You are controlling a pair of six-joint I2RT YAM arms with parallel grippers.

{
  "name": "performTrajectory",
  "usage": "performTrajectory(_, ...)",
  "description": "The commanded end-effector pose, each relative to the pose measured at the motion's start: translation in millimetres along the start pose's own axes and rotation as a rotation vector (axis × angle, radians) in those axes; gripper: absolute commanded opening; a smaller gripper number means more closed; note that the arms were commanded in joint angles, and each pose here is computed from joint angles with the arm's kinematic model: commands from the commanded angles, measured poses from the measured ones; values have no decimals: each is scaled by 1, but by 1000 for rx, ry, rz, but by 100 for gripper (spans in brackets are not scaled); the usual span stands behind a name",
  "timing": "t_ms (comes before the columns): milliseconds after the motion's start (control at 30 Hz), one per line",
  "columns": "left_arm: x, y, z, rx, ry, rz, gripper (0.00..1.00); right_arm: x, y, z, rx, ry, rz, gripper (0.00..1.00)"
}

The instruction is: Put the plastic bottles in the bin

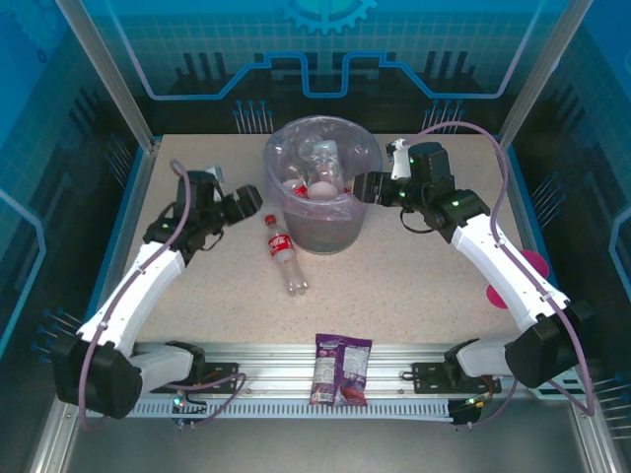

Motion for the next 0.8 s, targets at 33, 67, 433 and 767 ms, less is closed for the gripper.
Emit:
performTrajectory(33, 35, 30, 17, -200, 32, 104, 95, -6, -10, 9, -31, -12, -39, 76)
performTrajectory(67, 43, 35, 20, -217, 33, 121, 96, -7, -10, 9, -31, -8, -38, 78)
performTrajectory(433, 103, 84, 28, -275, -40, 260, 96, -10, -7, 1, -24, 20, -37, 80)
performTrajectory(767, 134, 99, 47, -372, -72, 272, 86, -10, -2, -4, -9, 18, -34, 81)
Point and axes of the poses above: each hand's point on the last joint's axis, 136 mm out from that joint toward the fingers, its own x axis out along the fingers, its own z axis along the line the jaws close on, y = z × x, the point moved 4 cm from there along -x, back along the fingers, and after that the axes turned 9 degrees about -x, right-handed, at the moved point
